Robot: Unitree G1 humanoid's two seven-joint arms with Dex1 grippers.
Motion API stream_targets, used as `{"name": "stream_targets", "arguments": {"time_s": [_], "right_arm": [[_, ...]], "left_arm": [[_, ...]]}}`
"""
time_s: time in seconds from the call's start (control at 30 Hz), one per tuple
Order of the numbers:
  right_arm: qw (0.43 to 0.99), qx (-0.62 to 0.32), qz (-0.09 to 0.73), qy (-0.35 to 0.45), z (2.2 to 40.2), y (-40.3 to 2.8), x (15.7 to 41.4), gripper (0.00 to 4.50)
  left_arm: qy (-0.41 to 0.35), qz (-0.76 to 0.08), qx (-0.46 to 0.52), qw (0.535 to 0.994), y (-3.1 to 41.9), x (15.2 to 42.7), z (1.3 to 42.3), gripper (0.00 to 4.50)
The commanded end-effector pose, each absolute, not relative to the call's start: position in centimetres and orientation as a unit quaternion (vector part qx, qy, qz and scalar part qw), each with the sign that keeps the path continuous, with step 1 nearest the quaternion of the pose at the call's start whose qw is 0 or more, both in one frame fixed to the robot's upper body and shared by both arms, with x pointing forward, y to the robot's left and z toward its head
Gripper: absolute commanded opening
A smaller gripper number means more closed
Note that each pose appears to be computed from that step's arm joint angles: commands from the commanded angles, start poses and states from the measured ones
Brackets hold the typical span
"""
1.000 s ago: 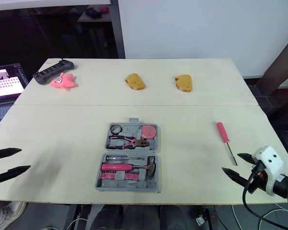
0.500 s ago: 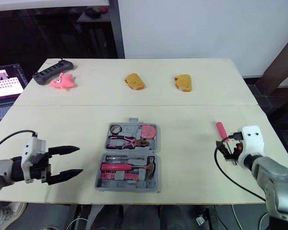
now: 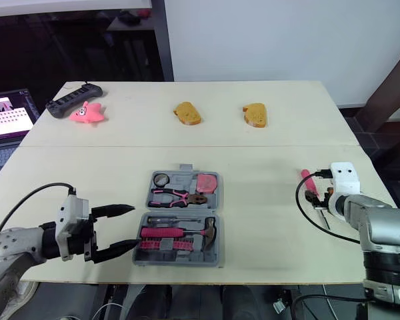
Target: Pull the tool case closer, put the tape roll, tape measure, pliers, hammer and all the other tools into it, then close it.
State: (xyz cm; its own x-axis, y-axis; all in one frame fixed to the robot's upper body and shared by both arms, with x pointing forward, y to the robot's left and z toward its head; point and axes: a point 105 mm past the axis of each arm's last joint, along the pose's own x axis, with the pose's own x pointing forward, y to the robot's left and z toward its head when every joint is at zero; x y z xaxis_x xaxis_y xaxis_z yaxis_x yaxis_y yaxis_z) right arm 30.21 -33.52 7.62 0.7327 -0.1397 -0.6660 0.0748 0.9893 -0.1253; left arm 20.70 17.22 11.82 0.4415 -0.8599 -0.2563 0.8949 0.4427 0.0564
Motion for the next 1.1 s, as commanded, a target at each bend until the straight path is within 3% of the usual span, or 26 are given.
{"name": "stream_targets", "arguments": {"time_s": [0.03,0.23,0.27,0.33,0.57,0.6,0.97,1.1], "right_arm": [[0.923,-0.052,-0.059,0.377,7.9,-34.0,30.0,4.50],[0.912,-0.049,-0.053,0.404,6.7,-34.0,29.8,4.50],[0.912,-0.049,-0.053,0.404,6.7,-33.9,29.9,4.24],[0.911,-0.051,-0.052,0.406,6.8,-33.7,30.0,3.70],[0.907,-0.048,-0.050,0.416,6.7,-33.5,30.0,0.30],[0.907,-0.048,-0.050,0.416,6.7,-33.5,30.1,0.03],[0.920,-0.046,-0.040,0.388,8.4,-32.4,30.6,0.03],[0.921,-0.048,-0.032,0.385,9.1,-30.9,29.7,0.03]], "left_arm": [[0.076,-0.521,0.097,0.845,16.8,20.5,12.8,4.43],[0.078,-0.515,0.096,0.848,16.8,20.3,12.9,4.43],[0.078,-0.514,0.097,0.848,16.8,20.3,12.9,4.48],[0.080,-0.513,0.097,0.849,16.9,20.3,12.9,4.50],[0.082,-0.509,0.099,0.851,17.0,20.5,12.9,4.50],[0.082,-0.508,0.099,0.851,17.0,20.5,12.9,4.50],[0.085,-0.508,0.098,0.851,17.0,20.6,12.9,4.50],[0.086,-0.512,0.100,0.849,17.0,20.8,12.9,4.50]]}}
